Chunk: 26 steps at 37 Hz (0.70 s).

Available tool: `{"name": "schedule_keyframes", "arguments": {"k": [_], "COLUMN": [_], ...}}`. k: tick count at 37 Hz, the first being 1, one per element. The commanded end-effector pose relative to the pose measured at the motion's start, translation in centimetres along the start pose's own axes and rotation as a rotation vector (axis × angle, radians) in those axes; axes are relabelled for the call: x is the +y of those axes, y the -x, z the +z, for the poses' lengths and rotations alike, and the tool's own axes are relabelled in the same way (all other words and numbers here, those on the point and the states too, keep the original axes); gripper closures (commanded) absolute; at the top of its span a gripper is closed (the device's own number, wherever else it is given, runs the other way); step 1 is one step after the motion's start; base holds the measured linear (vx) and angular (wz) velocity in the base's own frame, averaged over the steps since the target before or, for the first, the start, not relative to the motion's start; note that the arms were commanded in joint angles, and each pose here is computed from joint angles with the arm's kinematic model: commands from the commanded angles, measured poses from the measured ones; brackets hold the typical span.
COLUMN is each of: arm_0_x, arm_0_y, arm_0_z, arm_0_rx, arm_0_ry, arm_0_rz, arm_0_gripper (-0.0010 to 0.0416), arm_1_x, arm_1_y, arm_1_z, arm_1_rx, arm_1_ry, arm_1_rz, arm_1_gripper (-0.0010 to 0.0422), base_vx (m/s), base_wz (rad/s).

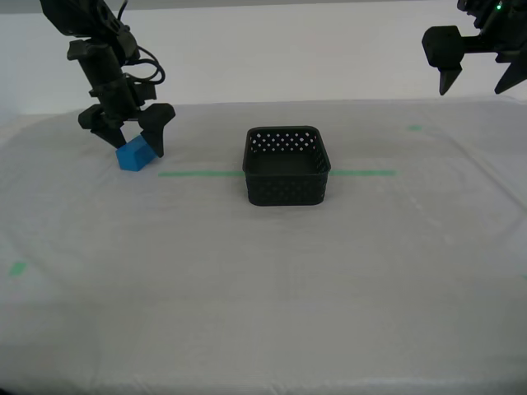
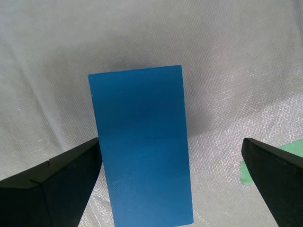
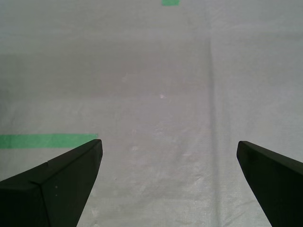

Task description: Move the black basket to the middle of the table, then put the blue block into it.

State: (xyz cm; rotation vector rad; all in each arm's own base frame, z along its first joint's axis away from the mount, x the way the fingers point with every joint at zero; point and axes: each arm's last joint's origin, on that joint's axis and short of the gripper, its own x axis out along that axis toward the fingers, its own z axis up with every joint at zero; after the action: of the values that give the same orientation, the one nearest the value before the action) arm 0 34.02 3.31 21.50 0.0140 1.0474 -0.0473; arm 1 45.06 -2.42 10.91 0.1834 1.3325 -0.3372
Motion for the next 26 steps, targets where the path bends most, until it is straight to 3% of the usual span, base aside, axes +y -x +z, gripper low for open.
{"name": "schedule_keyframes", "arguments": {"k": [1, 26], "arm_0_x": [0.01, 0.01], "arm_0_y": [0.02, 0.02], "arm_0_z": [0.01, 0.02], "arm_0_rx": [-0.001, -0.001], "arm_0_ry": [0.001, 0.001], "arm_0_rz": [-0.002, -0.002], "arm_0_gripper": [0.0007, 0.0007], "arm_1_x": [0.00, 0.04], "arm_1_y": [-0.05, -0.18], "arm_1_z": [0.04, 0.02], "arm_1_rx": [-0.005, 0.002], "arm_1_ry": [-0.004, -0.005], "arm_1_rz": [-0.004, 0.015], "arm_1_gripper": [0.0012, 0.0013], "base_vx": [0.000, 0.000], "base_wz": [0.000, 0.000]}}
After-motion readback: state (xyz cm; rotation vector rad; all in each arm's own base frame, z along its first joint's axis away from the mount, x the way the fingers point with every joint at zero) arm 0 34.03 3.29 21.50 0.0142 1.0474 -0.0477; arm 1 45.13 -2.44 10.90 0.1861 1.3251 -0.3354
